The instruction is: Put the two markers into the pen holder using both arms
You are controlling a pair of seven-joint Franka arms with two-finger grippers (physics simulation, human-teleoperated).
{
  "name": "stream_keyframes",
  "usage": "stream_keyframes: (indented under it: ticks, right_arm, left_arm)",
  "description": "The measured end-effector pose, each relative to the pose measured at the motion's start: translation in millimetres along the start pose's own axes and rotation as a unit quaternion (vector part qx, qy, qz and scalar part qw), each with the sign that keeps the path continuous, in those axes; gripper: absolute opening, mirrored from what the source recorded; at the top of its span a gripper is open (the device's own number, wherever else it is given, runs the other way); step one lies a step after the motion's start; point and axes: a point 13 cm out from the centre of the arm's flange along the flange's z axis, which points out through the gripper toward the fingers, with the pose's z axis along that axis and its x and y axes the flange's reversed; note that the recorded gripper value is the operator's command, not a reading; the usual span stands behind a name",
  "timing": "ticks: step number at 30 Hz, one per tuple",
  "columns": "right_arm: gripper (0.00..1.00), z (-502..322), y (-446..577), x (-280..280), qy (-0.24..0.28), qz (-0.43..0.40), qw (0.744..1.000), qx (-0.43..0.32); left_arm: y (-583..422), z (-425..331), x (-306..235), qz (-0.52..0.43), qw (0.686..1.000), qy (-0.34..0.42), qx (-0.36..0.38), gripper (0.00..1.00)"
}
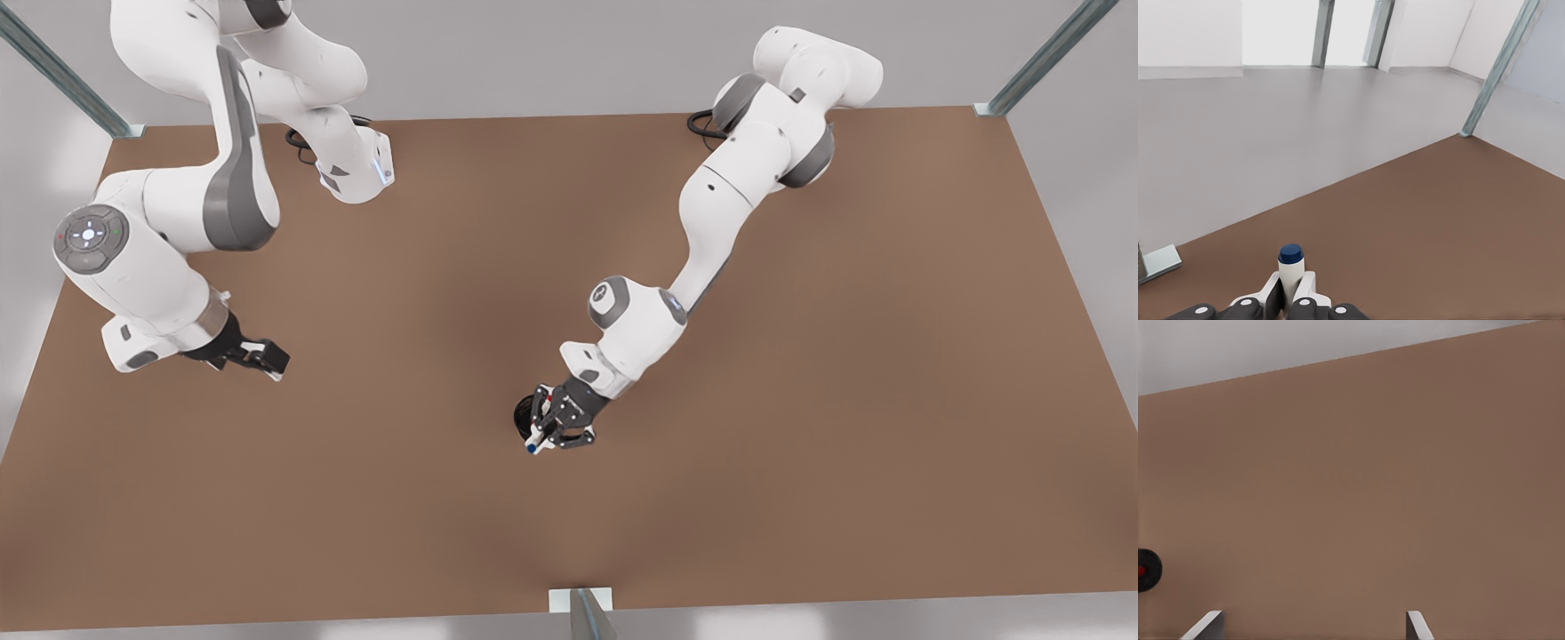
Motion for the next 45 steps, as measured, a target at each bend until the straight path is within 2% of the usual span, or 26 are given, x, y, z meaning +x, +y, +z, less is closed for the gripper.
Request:
stream_keyframes:
  ticks: [14, 19, 35, 37, 38, 43, 45]
  right_arm:
    - [1.0, 0.9, 10.3, -11.5, -0.017, -0.068, 0.997, -0.012]
    - [1.0, 0.8, 7.5, -13.6, -0.019, -0.08, 0.997, -0.012]
    - [1.0, 2.1, 4.0, -16.1, -0.021, -0.109, 0.994, -0.011]
    - [1.0, 2.1, 4.0, -16.2, -0.021, -0.111, 0.994, -0.011]
    - [1.0, 2.1, 3.9, -16.2, -0.021, -0.112, 0.993, -0.011]
    - [1.0, 2.9, 2.8, -16.6, -0.021, -0.116, 0.993, -0.011]
    - [1.0, 3.1, 2.0, -16.8, -0.021, -0.117, 0.993, -0.011]
  left_arm:
    - [-35.8, 1.7, 16.6, 0.068, 0.998, -0.006, -0.009, 0.21]
    - [-35.6, 3.4, 36.6, 0.078, 0.997, 0.004, -0.015, 0.21]
    - [-40.2, 7.9, 49.3, 0.105, 0.994, 0.002, -0.025, 0.23]
    - [-39.8, 8.9, 54.0, 0.107, 0.994, 0.004, -0.026, 0.28]
    - [-39.3, 9.6, 56.4, 0.108, 0.994, 0.006, -0.026, 1.0]
    - [-45.9, 13.7, 66.8, 0.112, 0.993, 0.01, -0.024, 1.0]
    - [-44.7, -3.4, 31.9, 0.097, 0.995, -0.003, -0.02, 1.0]
